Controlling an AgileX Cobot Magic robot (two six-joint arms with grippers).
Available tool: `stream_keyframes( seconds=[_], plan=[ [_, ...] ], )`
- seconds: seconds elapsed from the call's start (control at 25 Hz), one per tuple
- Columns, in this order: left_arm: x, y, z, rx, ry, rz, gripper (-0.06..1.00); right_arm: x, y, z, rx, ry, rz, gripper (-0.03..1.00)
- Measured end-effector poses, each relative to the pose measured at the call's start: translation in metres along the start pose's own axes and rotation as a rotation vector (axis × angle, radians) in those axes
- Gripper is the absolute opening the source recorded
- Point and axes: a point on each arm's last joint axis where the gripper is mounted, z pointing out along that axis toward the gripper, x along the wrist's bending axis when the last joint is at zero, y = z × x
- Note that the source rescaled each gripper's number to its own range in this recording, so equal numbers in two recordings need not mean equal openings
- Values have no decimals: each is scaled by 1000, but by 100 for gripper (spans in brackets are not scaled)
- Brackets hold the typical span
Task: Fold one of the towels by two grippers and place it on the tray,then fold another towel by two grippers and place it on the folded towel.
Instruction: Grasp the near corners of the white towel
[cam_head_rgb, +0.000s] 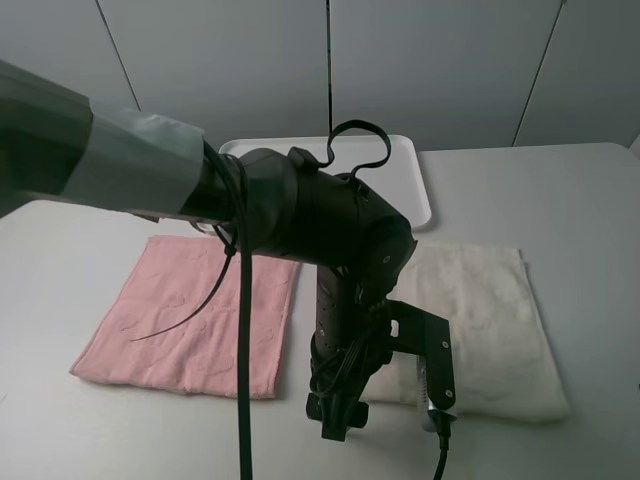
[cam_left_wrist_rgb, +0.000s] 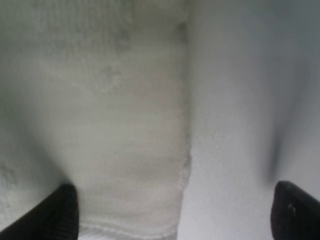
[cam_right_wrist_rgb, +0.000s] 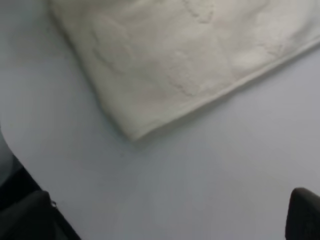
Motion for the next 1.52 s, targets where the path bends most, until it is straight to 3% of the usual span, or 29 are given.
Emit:
stream_keyframes(
  seconds=[0.2,0.52,0.76,1.08,1.52],
  plan=[
    [0,0,0,0,0,0,100,-7,17,28,66,119,-197,100],
    [0,0,0,0,0,0,100,0,15,68,105,227,-353,100],
    [0,0,0,0,0,0,100,13,-1,92,85,193,-387,100],
    [0,0,0,1,1,1,100,12,-1,96,65,151,-406,100],
    [0,0,0,4,4,4,100,7,0,123,123,227,-405,100]
  ],
)
